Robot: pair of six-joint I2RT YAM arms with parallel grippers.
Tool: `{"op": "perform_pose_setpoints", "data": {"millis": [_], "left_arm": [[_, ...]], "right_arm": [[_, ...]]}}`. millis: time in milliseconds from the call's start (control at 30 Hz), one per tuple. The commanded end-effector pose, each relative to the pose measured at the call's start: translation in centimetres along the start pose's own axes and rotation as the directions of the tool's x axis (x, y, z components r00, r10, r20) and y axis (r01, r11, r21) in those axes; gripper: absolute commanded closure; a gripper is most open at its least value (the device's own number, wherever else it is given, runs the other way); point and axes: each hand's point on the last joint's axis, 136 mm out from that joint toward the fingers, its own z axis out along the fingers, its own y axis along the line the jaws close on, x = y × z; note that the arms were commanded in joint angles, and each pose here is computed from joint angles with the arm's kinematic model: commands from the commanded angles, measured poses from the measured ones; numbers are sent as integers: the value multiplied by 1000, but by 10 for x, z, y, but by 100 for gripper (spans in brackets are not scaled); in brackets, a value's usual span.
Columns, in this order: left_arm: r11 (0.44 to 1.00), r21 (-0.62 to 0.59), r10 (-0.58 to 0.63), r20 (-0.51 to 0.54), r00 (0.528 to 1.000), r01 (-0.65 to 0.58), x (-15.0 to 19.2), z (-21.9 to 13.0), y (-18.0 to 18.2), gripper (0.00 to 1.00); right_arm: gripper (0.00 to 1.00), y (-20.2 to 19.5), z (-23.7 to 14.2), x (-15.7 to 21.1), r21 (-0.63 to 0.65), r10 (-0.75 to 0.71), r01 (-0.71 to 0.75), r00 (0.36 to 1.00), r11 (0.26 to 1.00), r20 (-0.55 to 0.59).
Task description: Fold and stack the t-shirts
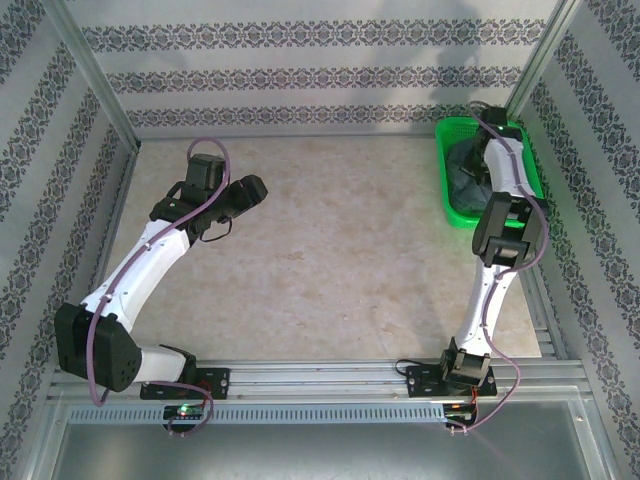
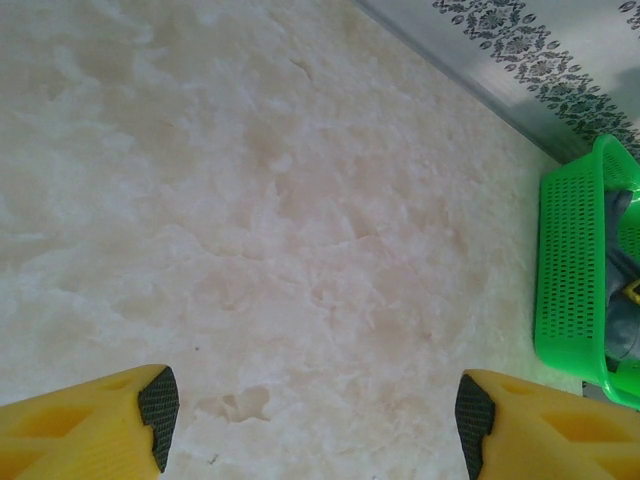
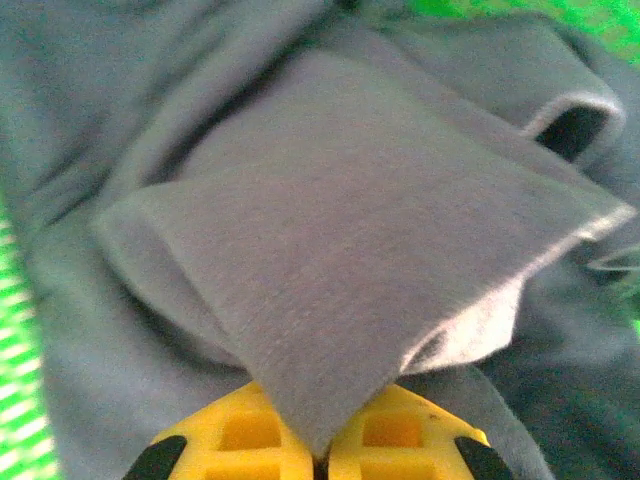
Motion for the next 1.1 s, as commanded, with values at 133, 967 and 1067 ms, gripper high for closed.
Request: {"op": "perform_pose_setpoints", "data": {"millis": [133,967,1067], "left_arm": [[992,-128,21,11,1000,-20,-6,-12,21,20],[947,-317,17,217,976,54,-18,-88,68,13],[959,-280,-2,152,988,45,-3,-73,67,15]], "right_arm": [[100,83,-242,-71,-298,52,131,843,945,535],[38,227,-343,204,-847,-251,335,936,413,247],[38,195,-287,231,-767,-305,324,936,555,175]]}}
